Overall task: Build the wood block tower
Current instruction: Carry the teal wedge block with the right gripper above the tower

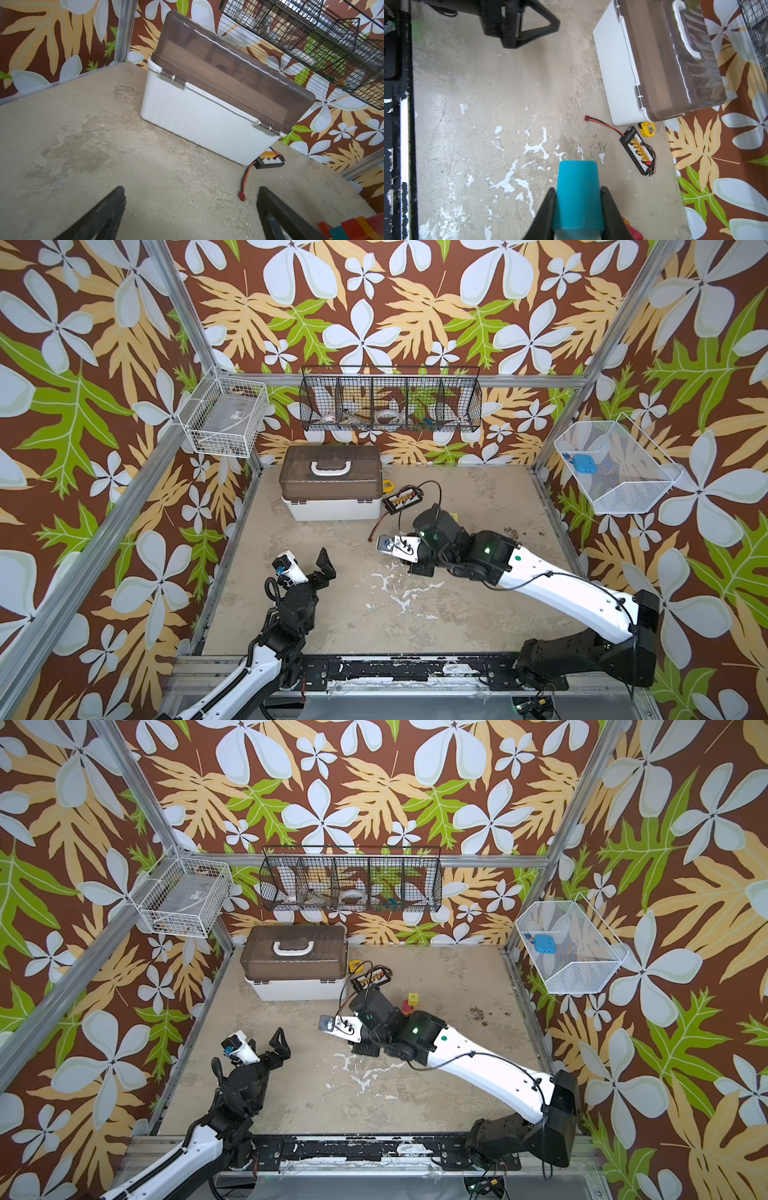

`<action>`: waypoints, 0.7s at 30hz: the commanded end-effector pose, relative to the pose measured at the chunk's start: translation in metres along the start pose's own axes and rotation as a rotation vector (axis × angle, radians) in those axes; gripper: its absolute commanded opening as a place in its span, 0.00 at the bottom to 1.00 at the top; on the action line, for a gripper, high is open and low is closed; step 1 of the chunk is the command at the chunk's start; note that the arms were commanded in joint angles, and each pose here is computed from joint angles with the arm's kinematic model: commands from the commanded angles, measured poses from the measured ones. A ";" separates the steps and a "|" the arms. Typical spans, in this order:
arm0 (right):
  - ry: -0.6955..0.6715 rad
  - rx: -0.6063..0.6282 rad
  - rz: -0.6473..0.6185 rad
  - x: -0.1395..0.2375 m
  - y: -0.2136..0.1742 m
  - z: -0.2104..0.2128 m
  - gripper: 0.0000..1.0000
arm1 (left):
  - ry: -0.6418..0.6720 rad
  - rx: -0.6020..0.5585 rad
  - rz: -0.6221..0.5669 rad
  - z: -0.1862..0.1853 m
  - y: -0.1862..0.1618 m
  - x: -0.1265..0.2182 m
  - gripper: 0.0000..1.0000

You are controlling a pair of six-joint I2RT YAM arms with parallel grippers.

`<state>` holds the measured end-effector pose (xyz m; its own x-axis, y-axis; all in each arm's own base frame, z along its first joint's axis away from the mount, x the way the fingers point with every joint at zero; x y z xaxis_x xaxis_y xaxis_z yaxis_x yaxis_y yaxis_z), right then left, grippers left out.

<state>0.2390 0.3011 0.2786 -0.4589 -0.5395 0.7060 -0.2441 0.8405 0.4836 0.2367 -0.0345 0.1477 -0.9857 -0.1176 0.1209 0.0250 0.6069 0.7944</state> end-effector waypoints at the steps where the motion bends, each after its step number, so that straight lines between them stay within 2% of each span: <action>1: 0.245 -0.003 -0.010 0.006 -0.014 0.007 0.00 | -0.029 0.001 -0.007 -0.004 0.002 0.000 1.00; 4: 0.212 -0.068 0.010 0.002 -0.024 -0.025 0.00 | -0.099 -0.023 0.022 -0.013 -0.003 0.001 1.00; 8: 0.181 -0.094 0.040 0.002 -0.039 -0.064 0.00 | -0.288 -0.079 0.100 -0.037 -0.017 0.008 1.00; 15: 0.173 -0.140 0.077 0.005 -0.096 -0.095 0.00 | -0.548 -0.145 0.249 -0.074 -0.040 0.020 1.00; 17: 0.169 -0.148 0.068 0.008 -0.112 -0.099 0.00 | -0.582 -0.153 0.276 -0.079 -0.044 0.021 1.00; 21: 0.177 -0.138 0.058 0.009 -0.134 -0.097 0.00 | -0.564 -0.154 0.273 -0.077 -0.044 0.020 1.00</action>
<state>0.3545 0.1791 0.2696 -0.3391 -0.4516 0.8253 -0.0313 0.8822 0.4698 0.2336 -0.1193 0.1570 -0.8939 0.4429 0.0691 0.2838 0.4398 0.8521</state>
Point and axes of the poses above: each gripper's point midway between its finger pads, its own x axis back along the fingers, its own z axis along the line the jaws close on, y = z × x, the point moved 3 cm from there along x, back along the fingers, and after that the axes turned 11 degrees about x, right-handed, at the moved point
